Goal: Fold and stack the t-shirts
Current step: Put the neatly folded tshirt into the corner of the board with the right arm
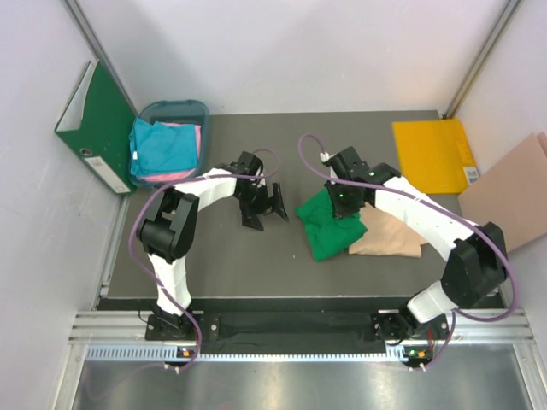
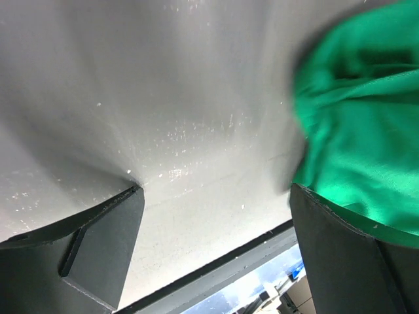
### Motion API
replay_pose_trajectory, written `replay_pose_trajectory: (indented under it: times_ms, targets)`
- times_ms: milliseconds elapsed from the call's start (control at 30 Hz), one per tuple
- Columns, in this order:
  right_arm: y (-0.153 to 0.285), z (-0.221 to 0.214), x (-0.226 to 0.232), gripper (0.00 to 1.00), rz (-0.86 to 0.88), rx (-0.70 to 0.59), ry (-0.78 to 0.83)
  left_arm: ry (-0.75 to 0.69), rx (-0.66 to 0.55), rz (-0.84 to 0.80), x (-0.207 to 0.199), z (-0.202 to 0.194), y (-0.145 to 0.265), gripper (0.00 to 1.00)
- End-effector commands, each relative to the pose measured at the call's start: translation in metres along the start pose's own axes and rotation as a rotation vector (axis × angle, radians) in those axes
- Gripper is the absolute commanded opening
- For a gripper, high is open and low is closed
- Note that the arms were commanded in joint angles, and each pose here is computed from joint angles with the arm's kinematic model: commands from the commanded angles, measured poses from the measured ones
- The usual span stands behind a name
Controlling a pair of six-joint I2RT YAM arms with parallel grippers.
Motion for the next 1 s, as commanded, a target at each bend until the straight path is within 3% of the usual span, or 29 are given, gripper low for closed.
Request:
replay_pose_trajectory:
  times_ms: [0, 433, 667, 833, 967]
  targets:
    - [0.035, 0.0, -0.029, 0.07, -0.113, -0.07, -0.09, -0.022, -0.001, 0.144, 0.034, 0.005, -0.018, 0.99]
    - [0.047, -0.033, -0.139, 0.07, -0.372, -0.193, -0.377, -0.031, 0.026, 0.144, 0.037, 0.003, -0.025, 0.99]
    - [0.034, -0.027, -0.17, 0.08, -0.439, -0.156, -0.421, -0.038, 0.028, 0.141, 0.037, 0.004, -0.025, 0.99]
    - [0.003, -0.043, -0.186, 0.1, -0.476, 0.009, -0.457, -0.038, 0.033, 0.137, 0.037, 0.003, -0.026, 0.99]
    - [-0.008, -0.051, -0.193, 0.09, -0.513, 0.026, -0.483, -0.042, 0.033, 0.12, 0.034, 0.005, -0.026, 0.99]
Point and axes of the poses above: each gripper's point midway between its finger pads, its own y axis back along the fingers, its own x axis along the line the jaws close on, z = x × y, the point moved 5 cm from there along y, back along the fingers, and after that the axes turned 6 degrees about -y, right-handed, at the moved point
